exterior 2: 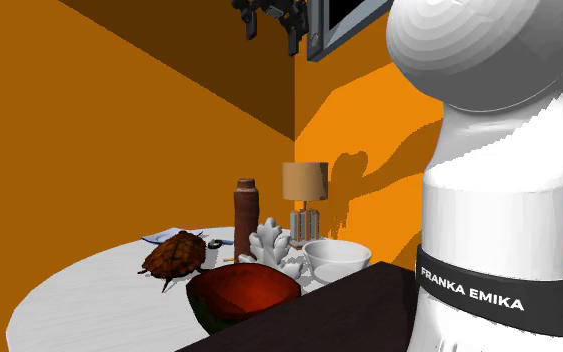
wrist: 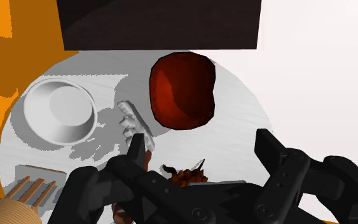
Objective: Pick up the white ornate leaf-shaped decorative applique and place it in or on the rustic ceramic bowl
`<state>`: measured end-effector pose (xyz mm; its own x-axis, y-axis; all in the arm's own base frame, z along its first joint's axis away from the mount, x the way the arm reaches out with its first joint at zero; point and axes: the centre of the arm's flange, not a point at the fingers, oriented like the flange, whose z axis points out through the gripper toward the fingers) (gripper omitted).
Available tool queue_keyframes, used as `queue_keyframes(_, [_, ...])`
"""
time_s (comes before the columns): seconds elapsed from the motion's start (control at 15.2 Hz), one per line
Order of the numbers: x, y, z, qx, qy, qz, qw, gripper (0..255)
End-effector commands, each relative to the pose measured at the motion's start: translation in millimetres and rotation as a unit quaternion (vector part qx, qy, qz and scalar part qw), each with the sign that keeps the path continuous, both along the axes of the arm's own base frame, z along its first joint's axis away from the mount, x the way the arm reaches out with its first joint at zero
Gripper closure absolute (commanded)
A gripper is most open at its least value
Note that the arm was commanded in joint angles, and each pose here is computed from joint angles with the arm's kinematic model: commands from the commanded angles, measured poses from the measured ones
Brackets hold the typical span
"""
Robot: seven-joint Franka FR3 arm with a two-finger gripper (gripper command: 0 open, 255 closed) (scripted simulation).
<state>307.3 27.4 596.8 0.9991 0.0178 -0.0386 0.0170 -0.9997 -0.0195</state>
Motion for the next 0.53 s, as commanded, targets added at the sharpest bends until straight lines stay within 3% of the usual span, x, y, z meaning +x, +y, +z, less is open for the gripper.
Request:
queue_keyframes(0.0, [0, 0, 0, 0.000, 0.000, 0.000, 1.0000, 0])
queue_keyframes(0.46, [27, -29, -83, -0.005, -0.001, 0.005, 1.0000, 0])
